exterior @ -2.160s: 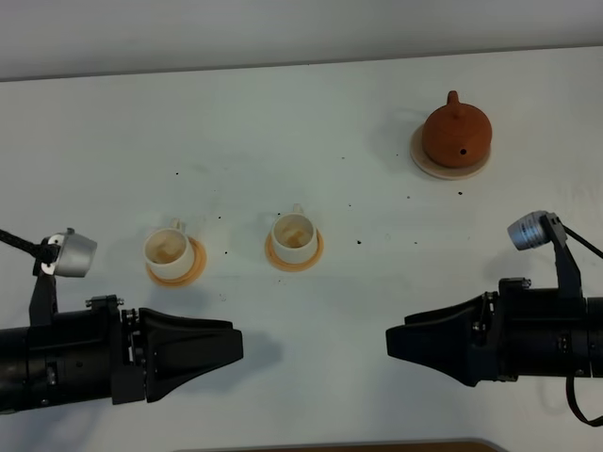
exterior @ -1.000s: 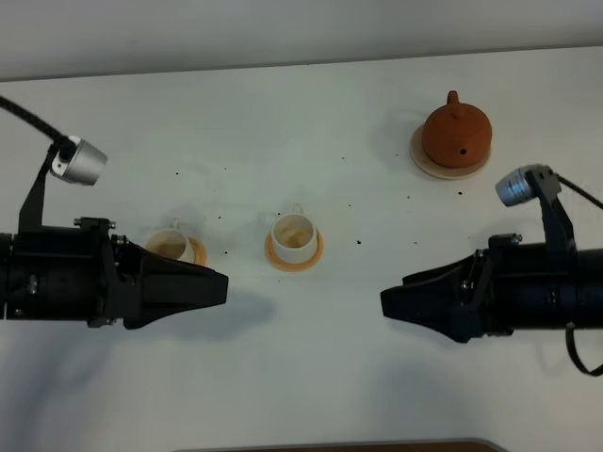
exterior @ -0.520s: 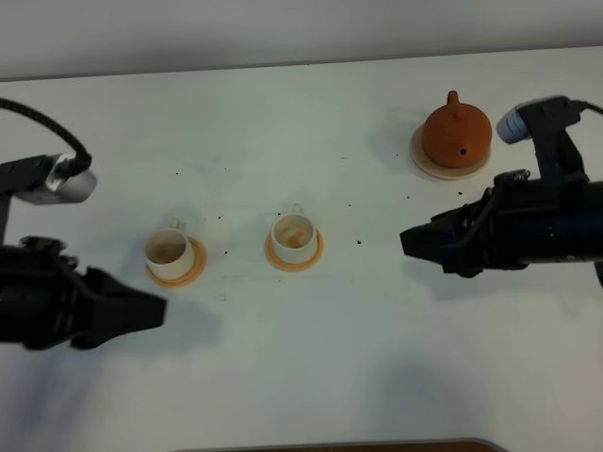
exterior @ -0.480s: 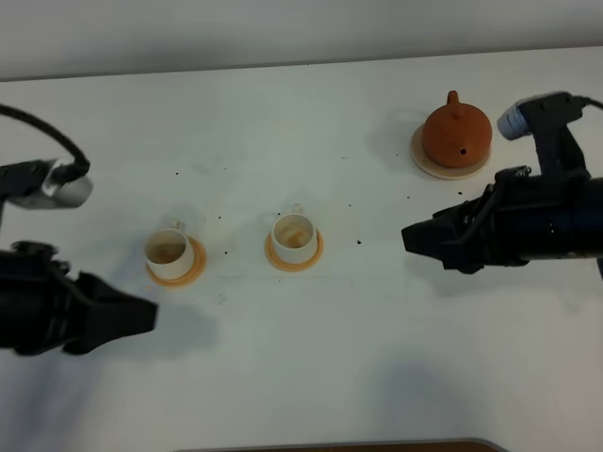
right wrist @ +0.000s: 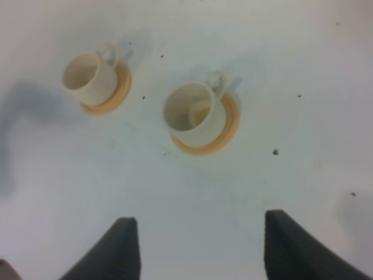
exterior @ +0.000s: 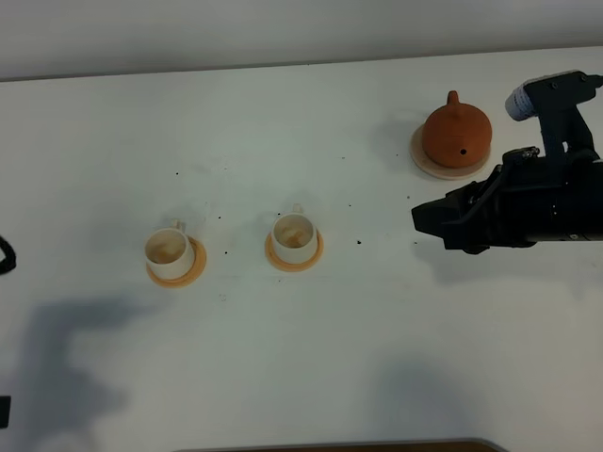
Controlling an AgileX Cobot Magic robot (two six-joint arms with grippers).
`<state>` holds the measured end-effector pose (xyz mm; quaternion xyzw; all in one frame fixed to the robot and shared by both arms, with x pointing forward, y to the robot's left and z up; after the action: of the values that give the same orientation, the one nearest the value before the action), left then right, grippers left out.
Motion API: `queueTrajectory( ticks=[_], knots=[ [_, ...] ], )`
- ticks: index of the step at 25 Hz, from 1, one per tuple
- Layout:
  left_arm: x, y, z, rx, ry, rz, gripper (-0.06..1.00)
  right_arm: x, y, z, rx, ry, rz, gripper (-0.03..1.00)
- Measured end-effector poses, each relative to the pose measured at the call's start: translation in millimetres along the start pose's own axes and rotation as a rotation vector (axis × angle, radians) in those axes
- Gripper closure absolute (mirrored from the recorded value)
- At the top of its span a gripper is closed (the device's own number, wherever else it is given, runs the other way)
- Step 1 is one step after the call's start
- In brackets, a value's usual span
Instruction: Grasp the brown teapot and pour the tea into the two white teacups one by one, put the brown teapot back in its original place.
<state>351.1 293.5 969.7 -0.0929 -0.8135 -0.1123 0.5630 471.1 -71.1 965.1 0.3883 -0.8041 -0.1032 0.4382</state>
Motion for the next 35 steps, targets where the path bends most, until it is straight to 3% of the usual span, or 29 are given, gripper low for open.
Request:
queueTrajectory(
  ticks=[5, 16, 26, 31, 35],
  knots=[
    [-5, -4, 25, -0.002, -0.046, -0.02, 0.57, 1, 1, -4, 0.004, -0.011, -0.001, 0.46],
    [14, -5, 33, 0.004, -0.352, -0.094, 0.57, 1, 1, -4, 0.002, -0.011, -0.001, 0.46],
    [19, -5, 35, 0.013, -0.404, -0.111, 0.57, 2, 2, -12, 0.01, -0.034, 0.005, 0.46],
    [25, 1, 40, 0.106, -0.451, -0.184, 0.57, 3, 7, -26, 0.025, -0.06, -0.006, 0.46],
    [32, 2, 45, 0.146, -0.51, -0.233, 0.57, -8, 6, -28, 0.032, -0.02, -0.019, 0.46]
  ],
)
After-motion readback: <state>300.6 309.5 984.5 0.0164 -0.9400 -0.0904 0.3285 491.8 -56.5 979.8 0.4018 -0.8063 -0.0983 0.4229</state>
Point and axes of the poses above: a point on each arm's last joint axis where the gripper is mounted, x pointing back along that axis away from the gripper, y along the wrist's bending axis when the last joint is at zero, z = x × y, the point moved 8 cm from there along -x, pointing out along that axis toward the gripper, and after that the axes turned 15 degrees about -x, right-handed, at the moved point
